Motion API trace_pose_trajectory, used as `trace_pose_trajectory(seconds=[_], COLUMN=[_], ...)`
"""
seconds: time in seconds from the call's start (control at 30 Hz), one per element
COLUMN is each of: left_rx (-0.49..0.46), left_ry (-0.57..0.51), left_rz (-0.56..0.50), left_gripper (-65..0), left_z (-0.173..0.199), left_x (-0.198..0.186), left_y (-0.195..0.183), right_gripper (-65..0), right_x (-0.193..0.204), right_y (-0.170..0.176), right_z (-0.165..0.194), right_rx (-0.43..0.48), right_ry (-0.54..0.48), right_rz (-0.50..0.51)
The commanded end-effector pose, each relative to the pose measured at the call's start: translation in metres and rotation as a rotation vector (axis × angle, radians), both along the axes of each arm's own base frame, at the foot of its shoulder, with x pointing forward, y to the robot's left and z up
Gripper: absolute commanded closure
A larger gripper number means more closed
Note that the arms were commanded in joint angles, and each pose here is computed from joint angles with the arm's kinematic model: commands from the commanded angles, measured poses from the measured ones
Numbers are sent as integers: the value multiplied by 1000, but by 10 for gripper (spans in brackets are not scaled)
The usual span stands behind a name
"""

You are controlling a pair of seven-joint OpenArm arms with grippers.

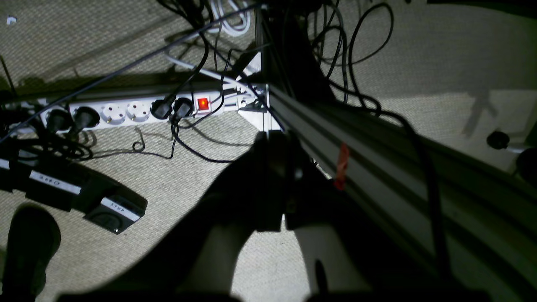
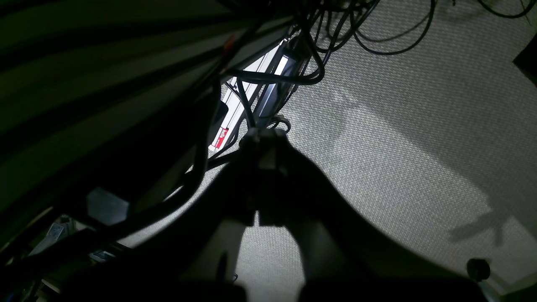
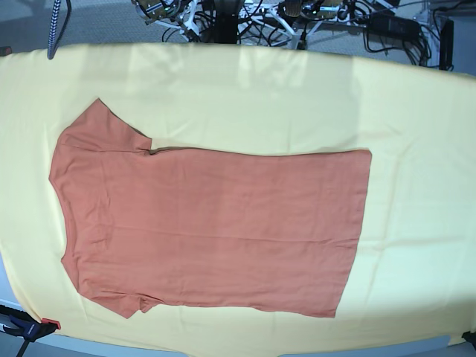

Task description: Fold the T-shirt properly

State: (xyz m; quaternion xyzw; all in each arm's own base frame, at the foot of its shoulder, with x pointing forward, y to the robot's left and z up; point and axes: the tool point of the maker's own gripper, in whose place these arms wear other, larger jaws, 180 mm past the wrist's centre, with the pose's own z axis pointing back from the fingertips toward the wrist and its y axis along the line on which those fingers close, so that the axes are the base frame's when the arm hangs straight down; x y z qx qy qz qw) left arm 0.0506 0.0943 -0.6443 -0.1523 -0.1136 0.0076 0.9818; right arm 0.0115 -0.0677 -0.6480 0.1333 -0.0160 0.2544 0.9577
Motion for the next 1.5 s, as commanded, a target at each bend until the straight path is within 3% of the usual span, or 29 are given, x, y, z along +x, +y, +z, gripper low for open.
trace_pose_trajectory(seconds=[0.0, 0.73, 0.8, 0.97, 1.23, 1.47], left_rx=[-10, -14, -13, -20, -34, -59], left_ry=[-22, -35, 1, 83, 56, 62], left_rz=[5, 3, -18, -175, -182, -239], left_gripper=[0, 0, 0, 0, 0, 0], left_z=[2, 3, 2, 5, 32, 82], left_x=[6, 11, 5, -30, -79, -116], left_y=[-2, -3, -4, -11, 0, 10], right_gripper=[0, 0, 0, 0, 0, 0], right_x=[2, 11, 14, -12, -66, -114], right_y=[0, 3, 6, 4, 13, 13], right_z=[1, 3, 5, 12, 42, 79], right_rx=[5, 15, 29, 7, 90, 81], right_ry=[-8, -30, -28, 48, 56, 142], right_rz=[-2, 0, 11, 51, 96, 72])
